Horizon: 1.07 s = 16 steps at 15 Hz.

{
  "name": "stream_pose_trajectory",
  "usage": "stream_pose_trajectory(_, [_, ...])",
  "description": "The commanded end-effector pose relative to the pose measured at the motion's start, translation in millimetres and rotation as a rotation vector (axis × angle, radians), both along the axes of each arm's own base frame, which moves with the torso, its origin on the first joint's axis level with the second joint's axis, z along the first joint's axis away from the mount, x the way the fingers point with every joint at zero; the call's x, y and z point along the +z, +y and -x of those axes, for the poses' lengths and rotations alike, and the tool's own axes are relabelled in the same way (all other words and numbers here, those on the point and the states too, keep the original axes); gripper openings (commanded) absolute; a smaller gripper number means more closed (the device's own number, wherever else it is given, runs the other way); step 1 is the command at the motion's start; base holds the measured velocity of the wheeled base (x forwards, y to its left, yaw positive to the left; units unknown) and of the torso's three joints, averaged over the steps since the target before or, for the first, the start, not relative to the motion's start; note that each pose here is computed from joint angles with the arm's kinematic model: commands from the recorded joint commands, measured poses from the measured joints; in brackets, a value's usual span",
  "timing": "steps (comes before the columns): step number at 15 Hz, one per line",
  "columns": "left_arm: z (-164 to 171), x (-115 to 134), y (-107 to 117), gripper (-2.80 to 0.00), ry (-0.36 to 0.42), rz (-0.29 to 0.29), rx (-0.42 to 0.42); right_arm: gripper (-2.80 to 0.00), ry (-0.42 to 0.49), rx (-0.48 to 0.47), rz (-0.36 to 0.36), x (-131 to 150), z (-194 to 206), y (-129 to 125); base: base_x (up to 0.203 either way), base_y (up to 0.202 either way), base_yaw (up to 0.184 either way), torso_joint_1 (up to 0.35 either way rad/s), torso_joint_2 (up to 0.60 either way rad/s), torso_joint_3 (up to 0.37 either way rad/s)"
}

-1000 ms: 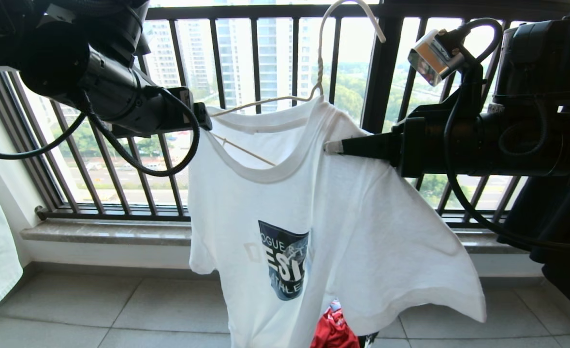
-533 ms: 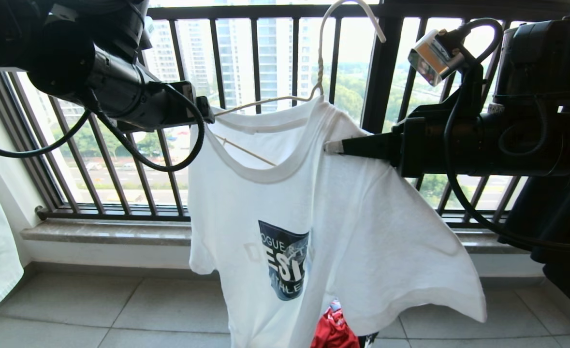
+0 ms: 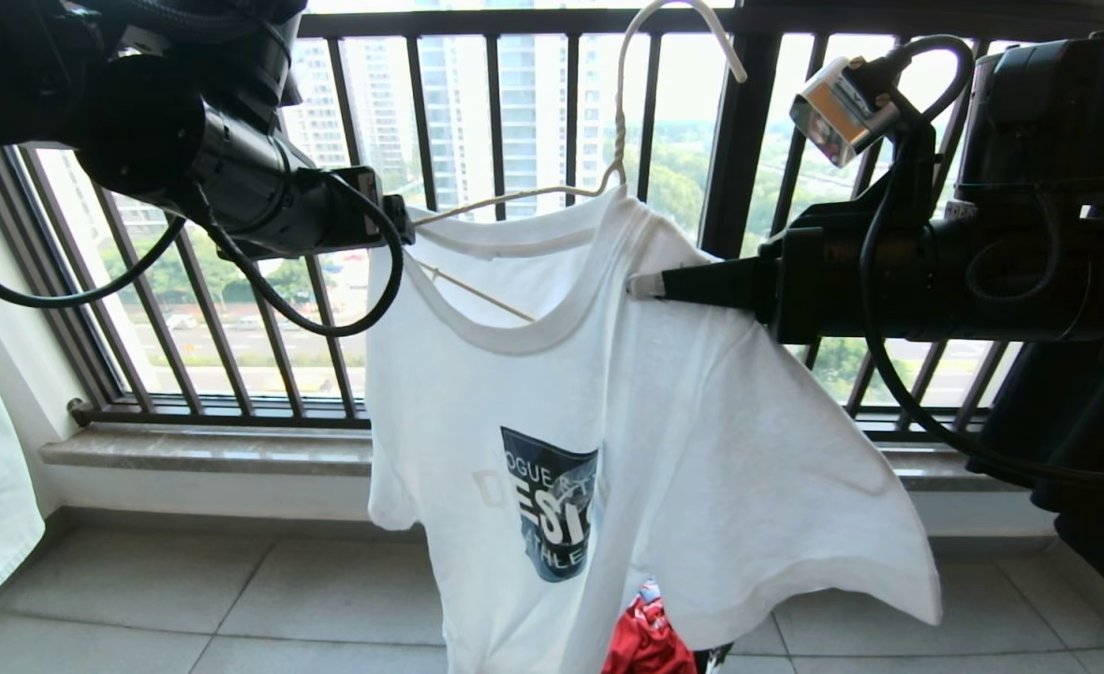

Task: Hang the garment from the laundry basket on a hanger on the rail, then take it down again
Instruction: Hang the clothes on the clothes rack

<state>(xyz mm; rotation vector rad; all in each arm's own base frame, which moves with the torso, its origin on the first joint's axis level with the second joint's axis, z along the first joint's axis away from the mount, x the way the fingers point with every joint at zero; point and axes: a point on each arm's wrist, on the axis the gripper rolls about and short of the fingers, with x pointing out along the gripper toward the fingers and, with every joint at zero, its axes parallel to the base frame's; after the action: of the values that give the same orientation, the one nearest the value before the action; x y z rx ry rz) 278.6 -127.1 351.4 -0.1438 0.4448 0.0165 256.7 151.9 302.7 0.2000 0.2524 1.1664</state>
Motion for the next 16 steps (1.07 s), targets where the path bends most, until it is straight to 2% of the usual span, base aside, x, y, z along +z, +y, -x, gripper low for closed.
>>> stream_pose_trajectory(1, [0.3, -0.2, 0.4, 0.0, 0.003, -0.001, 0.003, -2.8, -0.001, 0.004, -0.002, 0.5, 0.2, 0.0, 0.0, 0.0, 0.0, 0.0, 0.0, 0.0])
stream_pose_trajectory(2, [0.5, 0.0, 0.6, 0.0, 0.002, -0.001, 0.004, -2.8, -0.001, 0.004, -0.002, 0.5, 0.3, 0.1, 0.0, 0.0, 0.0, 0.0, 0.0, 0.0])
stream_pose_trajectory(3, [1.0, 0.5, 0.8, -2.14, 0.001, 0.0, 0.004, -2.8, -0.001, 0.004, -0.002, 0.5, 0.3, 0.1, 0.0, 0.0, 0.0, 0.0, 0.0, 0.0])
stream_pose_trajectory(4, [1.5, 0.8, 0.6, -2.8, 0.0, 0.0, 0.003, -2.8, -0.001, 0.004, -0.002, 0.5, 0.3, 0.1, 0.0, 0.0, 0.0, 0.0, 0.0, 0.0])
stream_pose_trajectory(16, [9.1, 8.7, 4.7, -2.8, -0.024, 0.011, 0.003, -2.8, -0.001, 0.001, -0.002, 0.4, -0.4, -0.1, 0.0, 0.0, 0.0, 0.0, 0.0, 0.0])
